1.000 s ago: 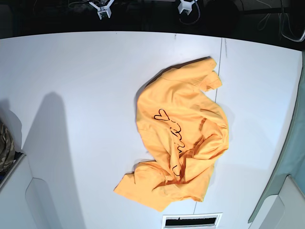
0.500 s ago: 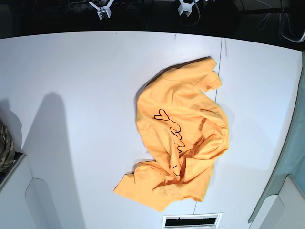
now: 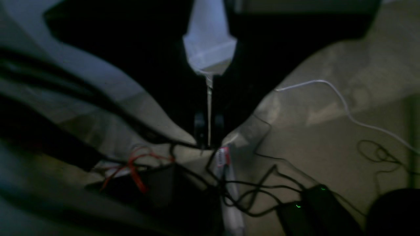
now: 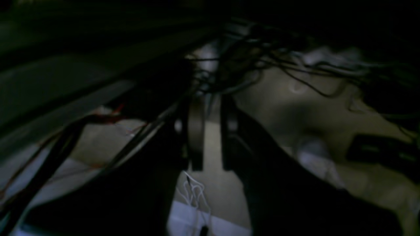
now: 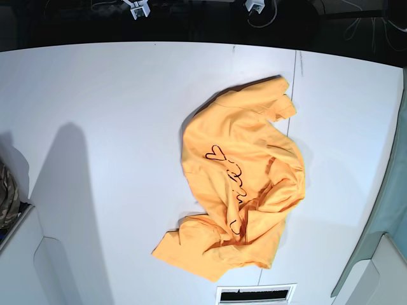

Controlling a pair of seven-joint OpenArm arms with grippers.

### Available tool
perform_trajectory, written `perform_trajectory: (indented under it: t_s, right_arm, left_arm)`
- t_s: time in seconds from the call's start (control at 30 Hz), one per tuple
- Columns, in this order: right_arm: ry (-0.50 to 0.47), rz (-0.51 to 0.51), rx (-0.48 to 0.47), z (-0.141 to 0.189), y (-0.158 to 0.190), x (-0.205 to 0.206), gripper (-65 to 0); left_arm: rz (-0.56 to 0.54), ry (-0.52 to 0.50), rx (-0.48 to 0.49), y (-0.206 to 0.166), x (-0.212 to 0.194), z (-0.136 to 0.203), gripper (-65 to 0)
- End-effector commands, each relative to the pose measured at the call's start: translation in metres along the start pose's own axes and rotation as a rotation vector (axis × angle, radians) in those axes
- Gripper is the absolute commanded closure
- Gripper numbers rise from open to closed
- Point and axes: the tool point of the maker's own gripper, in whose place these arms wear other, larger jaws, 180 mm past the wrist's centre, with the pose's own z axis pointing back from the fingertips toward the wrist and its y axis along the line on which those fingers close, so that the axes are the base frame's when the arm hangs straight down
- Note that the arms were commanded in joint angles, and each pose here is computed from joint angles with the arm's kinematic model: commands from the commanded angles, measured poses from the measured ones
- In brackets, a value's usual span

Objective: Layout the t-shirt on the table in an organized manner, then fold the t-shirt properly

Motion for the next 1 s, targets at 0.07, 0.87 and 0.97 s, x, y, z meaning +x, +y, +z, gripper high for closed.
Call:
perform_trajectory:
  t_s: [0.07,0.87,0.97]
  right_arm:
    - [-0.049,0.013,0.052,0.018,0.001,-0.007,-8.3]
    - [-0.790,0.118,0.210,0.236,0.023,0.166,-8.9]
    - [-0.856,0.148,0.186,0.242,0.012,0.206,-16.3]
  left_arm:
    - [-0.014,-0.042,-0.006,0.002,-0.007,0.014,-1.5]
    - [-0.051,-0.786,-0.020,0.047,0.146,0.265,-23.4]
    - [-0.074,-0.828,0.018,0.059,0.164,0.284,-34.2]
